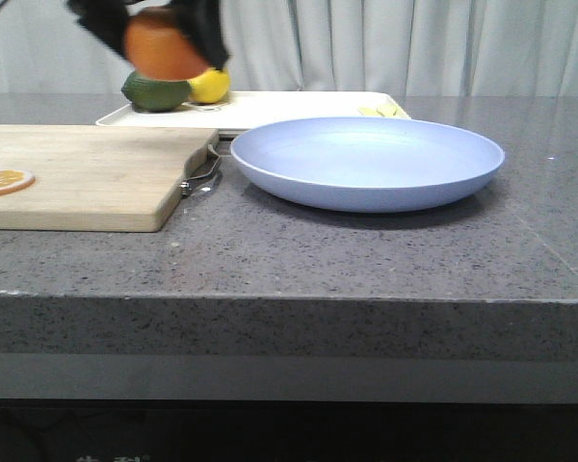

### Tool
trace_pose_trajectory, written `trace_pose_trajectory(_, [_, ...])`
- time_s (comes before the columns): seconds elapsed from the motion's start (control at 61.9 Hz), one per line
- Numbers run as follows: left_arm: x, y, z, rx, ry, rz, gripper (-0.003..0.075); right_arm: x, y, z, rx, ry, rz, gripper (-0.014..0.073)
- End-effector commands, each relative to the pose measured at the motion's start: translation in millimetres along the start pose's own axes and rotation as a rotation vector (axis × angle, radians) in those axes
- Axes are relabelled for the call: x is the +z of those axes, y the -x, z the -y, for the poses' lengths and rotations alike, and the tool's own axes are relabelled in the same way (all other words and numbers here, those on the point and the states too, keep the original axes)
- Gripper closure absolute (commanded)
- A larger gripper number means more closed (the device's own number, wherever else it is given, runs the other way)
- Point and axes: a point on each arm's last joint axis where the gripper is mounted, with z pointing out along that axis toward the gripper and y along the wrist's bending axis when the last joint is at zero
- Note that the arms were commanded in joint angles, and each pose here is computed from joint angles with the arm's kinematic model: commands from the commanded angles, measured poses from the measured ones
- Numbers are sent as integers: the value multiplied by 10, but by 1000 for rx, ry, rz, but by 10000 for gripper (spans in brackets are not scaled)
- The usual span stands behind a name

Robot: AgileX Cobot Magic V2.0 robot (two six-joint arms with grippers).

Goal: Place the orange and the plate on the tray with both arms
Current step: 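Carry the orange with the left gripper onto the blue plate and release, then raise the left gripper away from the plate and withdraw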

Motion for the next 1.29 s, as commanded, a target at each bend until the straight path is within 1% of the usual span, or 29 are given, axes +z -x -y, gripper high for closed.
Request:
trace_pose_trajectory(0.0, [-226,162,351,50,-83,170,416,-29,188,12,-5,-9,118,-45])
trace_pose_trajectory(0.113, [-66,143,690,102,-143,213,416,-29,188,12,-5,-9,118,-45])
trace_pose_trajectory(0.21, [117,103,901,131,-176,227,414,-29,188,12,-5,-9,118,-45])
trace_pose_trajectory(0.323, [261,58,1055,151,-200,232,411,-29,188,12,-5,-9,118,-45])
trace_pose_trajectory(0.42, [355,21,1114,160,-205,219,409,-29,188,12,-5,-9,117,-45])
trace_pose_trajectory(0.469, [386,10,1119,161,-205,212,391,-29,188,12,-5,-9,117,-45])
trace_pose_trajectory(0.598, [431,-10,1129,164,-203,199,263,-29,188,12,-5,-9,117,-45])
trace_pose_trajectory(0.679, [428,-8,1139,165,-206,204,132,-29,188,12,-5,-9,117,-45])
trace_pose_trajectory(0.727, [428,-8,1139,165,-206,204,89,-29,188,12,-5,-9,117,-45])
trace_pose_trajectory(0.792, [428,-8,1139,165,-206,204,53,-29,188,12,-5,-9,117,-45])
trace_pose_trajectory(0.905, [406,9,1141,165,-206,204,50,-29,188,12,-5,-9,117,-45])
trace_pose_trajectory(0.986, [353,45,1127,186,-185,192,51,-29,188,12,-5,-9,117,-45])
trace_pose_trajectory(1.148, [88,189,1090,216,-136,147,62,-29,188,12,-5,-9,117,-45])
trace_pose_trajectory(1.212, [-5,242,1076,224,-120,147,86,-29,188,12,-5,-9,117,-45])
trace_pose_trajectory(1.277, [-86,285,1061,232,-105,148,133,-29,188,12,-5,-9,117,-45])
